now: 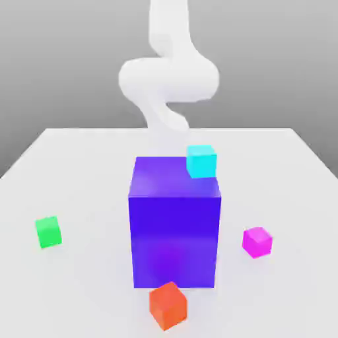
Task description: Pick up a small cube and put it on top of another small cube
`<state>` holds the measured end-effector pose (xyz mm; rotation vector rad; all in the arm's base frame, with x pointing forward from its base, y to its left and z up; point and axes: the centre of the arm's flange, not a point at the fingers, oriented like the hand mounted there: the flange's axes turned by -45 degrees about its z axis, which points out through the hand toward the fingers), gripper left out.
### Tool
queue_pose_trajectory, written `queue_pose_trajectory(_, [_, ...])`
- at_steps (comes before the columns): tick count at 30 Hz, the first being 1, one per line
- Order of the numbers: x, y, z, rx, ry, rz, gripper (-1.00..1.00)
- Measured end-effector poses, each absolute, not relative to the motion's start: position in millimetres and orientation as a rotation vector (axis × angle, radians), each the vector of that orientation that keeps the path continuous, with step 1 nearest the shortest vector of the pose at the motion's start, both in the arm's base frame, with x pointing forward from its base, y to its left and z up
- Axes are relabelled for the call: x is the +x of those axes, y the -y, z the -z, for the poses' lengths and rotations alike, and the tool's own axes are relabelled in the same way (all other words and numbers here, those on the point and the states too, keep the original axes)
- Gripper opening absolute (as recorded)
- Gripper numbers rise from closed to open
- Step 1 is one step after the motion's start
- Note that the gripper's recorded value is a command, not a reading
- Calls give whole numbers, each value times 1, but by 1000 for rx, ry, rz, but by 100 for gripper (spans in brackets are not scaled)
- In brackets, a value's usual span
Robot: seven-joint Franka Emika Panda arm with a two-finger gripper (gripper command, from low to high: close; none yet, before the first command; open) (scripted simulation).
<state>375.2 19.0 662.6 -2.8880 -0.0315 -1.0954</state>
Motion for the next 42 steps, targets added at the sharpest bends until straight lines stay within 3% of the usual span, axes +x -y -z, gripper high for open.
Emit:
queue_pose_trajectory(5, [411,-71,-557,-2898,141,839,0])
queue_pose_trajectory(10, [411,-126,-452,-2924,253,601,0])
queue_pose_trajectory(16, [371,-181,-333,-2974,394,335,0])
queue_pose_trajectory(23, [287,-206,-216,-3057,573,63,0])
queue_pose_trajectory(26, [267,-208,-186,-3075,627,11,0])
queue_pose_trajectory(33, [265,-207,-137,-3076,625,3,0])
queue_pose_trajectory(34, [264,-206,-129,-3077,624,1,-100])
queue_pose_trajectory(42, [264,-206,-133,-3077,625,4,-100])
